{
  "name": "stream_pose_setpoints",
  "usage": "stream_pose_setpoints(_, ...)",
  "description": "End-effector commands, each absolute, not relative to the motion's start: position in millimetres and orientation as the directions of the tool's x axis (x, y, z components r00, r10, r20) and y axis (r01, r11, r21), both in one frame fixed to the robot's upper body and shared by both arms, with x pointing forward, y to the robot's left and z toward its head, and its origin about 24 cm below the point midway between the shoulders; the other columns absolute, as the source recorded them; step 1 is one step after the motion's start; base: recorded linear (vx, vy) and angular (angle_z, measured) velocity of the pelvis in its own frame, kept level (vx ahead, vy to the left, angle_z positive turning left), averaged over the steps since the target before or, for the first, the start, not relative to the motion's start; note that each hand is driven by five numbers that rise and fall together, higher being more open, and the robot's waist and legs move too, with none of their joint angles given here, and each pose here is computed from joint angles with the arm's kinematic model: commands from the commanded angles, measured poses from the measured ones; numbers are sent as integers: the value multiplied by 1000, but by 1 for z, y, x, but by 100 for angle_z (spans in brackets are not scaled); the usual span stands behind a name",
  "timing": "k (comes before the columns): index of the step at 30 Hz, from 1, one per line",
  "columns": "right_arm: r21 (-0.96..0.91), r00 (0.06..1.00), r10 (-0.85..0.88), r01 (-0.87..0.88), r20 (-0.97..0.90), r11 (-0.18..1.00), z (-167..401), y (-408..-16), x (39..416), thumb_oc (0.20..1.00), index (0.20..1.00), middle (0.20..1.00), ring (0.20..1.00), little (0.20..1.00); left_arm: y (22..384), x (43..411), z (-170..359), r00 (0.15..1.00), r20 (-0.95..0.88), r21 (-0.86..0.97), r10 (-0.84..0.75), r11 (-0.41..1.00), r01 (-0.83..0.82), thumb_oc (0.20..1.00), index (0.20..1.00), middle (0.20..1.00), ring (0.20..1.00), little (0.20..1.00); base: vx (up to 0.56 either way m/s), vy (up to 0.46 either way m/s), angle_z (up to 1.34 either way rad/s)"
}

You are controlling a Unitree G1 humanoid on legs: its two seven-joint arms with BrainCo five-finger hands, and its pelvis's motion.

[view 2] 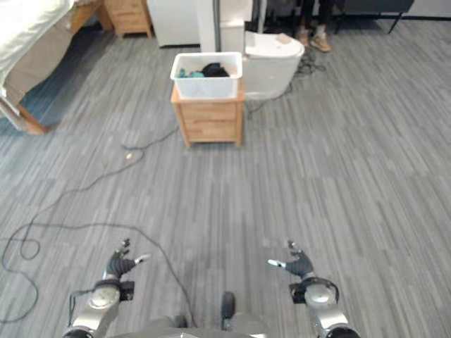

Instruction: Grab the laundry basket,head to the washer,open it,put in the laundry and shut it.

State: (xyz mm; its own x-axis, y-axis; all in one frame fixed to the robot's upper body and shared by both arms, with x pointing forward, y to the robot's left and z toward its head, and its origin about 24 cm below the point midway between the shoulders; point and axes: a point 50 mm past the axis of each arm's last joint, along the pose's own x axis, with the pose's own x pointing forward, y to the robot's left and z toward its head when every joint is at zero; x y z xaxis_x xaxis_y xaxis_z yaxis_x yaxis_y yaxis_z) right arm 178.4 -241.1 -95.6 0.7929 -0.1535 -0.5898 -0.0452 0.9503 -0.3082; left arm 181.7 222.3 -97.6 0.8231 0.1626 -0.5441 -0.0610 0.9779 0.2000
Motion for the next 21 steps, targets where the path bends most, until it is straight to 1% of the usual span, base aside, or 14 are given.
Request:
stream_pose_setpoints(1, -340, 816, -187, -12, -547, 940, -89, -249, 180, 1000, 1000, 1000, 1000, 1000, 236, 180, -92, 835, -515, 247, 197, 966, -75, 1000, 1000, 1000, 1000, 1000, 349, 66, 2)
stream_pose_setpoints(6, -337, 809, -182, -21, -558, 941, -93, -245, 176, 1000, 1000, 1000, 1000, 1000, 239, 171, -96, 819, -532, 251, 213, 964, -88, 1000, 1000, 1000, 1000, 1000, 417, 142, -27)
stream_pose_setpoints(9, -326, 811, -163, -35, -562, 945, -94, -239, 176, 1000, 1000, 1000, 1000, 1000, 242, 164, -98, 806, -545, 257, 232, 961, -103, 1000, 1000, 1000, 1000, 1000, 465, 230, -63)
stream_pose_setpoints(11, -295, 820, -133, -46, -557, 954, -94, -230, 181, 1000, 1000, 1000, 1000, 1000, 246, 169, -95, 812, -535, 267, 235, 958, -101, 1000, 1000, 1000, 1000, 1000, 489, 288, -78)
stream_pose_setpoints(12, -287, 839, -113, -53, -532, 956, -89, -224, 190, 1000, 1000, 1000, 1000, 1000, 251, 174, -91, 819, -521, 289, 239, 953, -94, 1000, 1000, 1000, 1000, 1000, 352, 249, -30)
stream_pose_setpoints(15, -279, 858, -82, -73, -507, 957, -84, -217, 197, 1000, 1000, 1000, 1000, 1000, 255, 177, -87, 827, -506, 308, 244, 947, -90, 1000, 1000, 1000, 1000, 1000, 343, 184, -10)
stream_pose_setpoints(17, -284, 856, -70, -92, -512, 954, -84, -216, 198, 1000, 1000, 1000, 1000, 1000, 255, 172, -90, 820, -520, 301, 239, 950, -86, 1000, 1000, 1000, 1000, 1000, 482, 125, -3)
stream_pose_setpoints(19, -287, 851, -73, -94, -519, 953, -85, -217, 197, 1000, 1000, 1000, 1000, 1000, 253, 171, -92, 815, -530, 294, 235, 952, -84, 1000, 1000, 1000, 1000, 1000, 357, -2, -12)
stream_pose_setpoints(21, -284, 850, -68, -98, -522, 954, -86, -216, 196, 1000, 1000, 1000, 1000, 1000, 252, 167, -96, 802, -548, 291, 236, 953, -82, 1000, 1000, 1000, 1000, 1000, 455, -56, 56)
